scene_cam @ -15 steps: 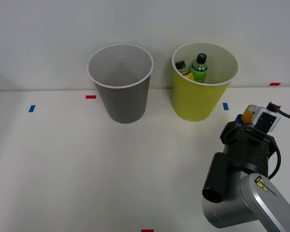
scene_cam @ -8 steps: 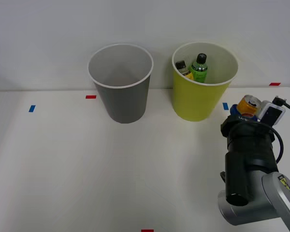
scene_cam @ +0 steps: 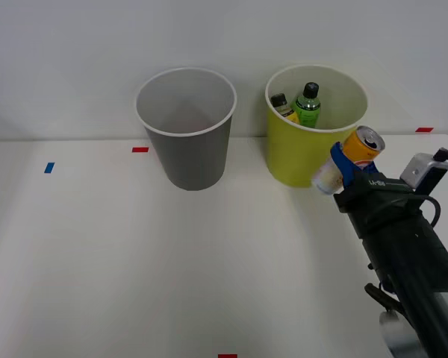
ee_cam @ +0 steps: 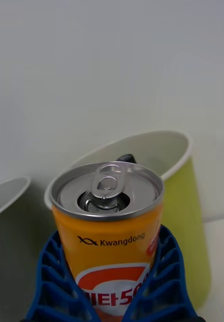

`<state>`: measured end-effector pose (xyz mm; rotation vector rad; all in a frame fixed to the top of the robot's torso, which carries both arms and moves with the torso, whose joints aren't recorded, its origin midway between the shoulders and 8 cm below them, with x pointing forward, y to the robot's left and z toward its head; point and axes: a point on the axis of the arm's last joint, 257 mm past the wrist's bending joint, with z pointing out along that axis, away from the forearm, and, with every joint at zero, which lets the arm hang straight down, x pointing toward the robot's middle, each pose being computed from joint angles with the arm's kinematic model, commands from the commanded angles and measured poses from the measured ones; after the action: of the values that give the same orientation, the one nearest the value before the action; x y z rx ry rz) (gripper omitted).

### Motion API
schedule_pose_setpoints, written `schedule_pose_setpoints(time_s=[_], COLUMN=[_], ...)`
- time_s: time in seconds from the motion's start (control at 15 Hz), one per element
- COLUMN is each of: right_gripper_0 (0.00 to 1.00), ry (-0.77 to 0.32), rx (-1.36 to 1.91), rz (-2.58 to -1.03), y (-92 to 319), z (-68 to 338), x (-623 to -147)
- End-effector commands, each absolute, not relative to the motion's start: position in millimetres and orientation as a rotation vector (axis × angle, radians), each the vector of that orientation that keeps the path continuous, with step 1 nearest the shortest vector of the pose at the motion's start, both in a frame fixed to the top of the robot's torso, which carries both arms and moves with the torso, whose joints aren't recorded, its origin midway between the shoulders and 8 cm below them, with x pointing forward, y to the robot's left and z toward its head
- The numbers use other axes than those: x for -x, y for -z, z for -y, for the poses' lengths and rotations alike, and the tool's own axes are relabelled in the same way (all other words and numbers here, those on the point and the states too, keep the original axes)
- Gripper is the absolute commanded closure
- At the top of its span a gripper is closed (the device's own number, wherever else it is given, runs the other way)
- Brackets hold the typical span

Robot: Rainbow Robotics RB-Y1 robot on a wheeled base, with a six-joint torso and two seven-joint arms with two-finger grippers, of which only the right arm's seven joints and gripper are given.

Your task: Put cans in the gray bin, plastic bottles in the light green bin

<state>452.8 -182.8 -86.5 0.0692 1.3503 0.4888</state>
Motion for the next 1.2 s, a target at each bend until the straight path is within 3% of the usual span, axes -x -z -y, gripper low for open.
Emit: schedule_pose_setpoints(time_s=[0.07, 0.27, 0.53, 0.8, 1.0, 1.2], right_gripper_0=[1.00, 1.00, 1.00, 1.00, 1.00, 1.00], ry=[-0.509, -0.559, -0.620, -0.616, -0.556, -0.533], rx=[0.072, 0.074, 0.070, 0.114, 0.128, 0.153], rz=[-1.257, -1.192, -1.091, -1.119, -1.192, -1.238], y=[66.2, 45.6, -10.7, -26.0, -35.4, -35.4], z=[136.2, 90.3, 52.0, 18.7, -20.1, -50.2], x=[-447.3, -466.7, -476.0, -483.1, -492.3, -525.0])
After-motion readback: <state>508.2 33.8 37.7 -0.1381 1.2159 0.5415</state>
